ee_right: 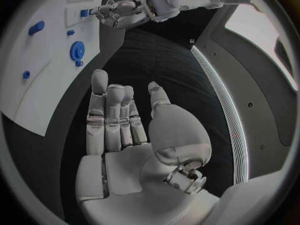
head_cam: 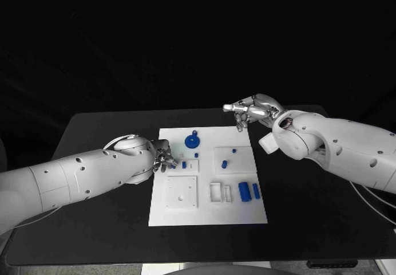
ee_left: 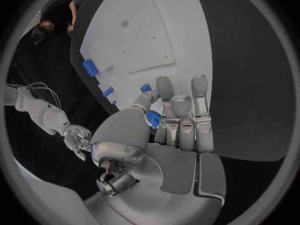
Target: Assemble the parts on the task board
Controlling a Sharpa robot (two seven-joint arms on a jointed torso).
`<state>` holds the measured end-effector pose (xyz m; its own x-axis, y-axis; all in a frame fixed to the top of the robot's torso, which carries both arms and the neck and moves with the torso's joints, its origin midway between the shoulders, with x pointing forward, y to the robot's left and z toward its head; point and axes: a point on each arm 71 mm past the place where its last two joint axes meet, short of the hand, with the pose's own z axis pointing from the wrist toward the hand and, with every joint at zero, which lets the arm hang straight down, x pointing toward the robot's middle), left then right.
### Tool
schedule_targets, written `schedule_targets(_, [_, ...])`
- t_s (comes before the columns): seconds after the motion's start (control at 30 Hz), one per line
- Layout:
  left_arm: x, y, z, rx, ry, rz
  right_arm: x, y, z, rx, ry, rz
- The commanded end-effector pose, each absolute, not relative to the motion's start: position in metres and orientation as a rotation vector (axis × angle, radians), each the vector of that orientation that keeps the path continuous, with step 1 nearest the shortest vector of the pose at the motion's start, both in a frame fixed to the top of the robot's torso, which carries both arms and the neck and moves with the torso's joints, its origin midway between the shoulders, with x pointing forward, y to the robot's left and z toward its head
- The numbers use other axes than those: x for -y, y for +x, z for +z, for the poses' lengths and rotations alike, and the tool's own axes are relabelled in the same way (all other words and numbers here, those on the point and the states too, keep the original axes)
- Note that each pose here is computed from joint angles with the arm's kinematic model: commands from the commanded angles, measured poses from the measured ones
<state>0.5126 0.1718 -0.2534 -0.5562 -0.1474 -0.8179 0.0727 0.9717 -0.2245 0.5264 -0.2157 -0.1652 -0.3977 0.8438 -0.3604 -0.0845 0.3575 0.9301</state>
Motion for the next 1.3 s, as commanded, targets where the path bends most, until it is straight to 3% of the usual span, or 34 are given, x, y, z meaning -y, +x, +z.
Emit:
schedule_targets(0.03, [-0.1693, 0.5113, -0.2562, -2.15, -0.04, -0.299, 0.2139, 0.5259, -0.165, -1.665, 0.67, 1.218])
schedule_targets(1.3, [-0.1728, 0.5087, -0.2633, -2.218, -0.037, -0.279, 0.2137, 0.526, -0.1653, -1.669, 0.67, 1.219])
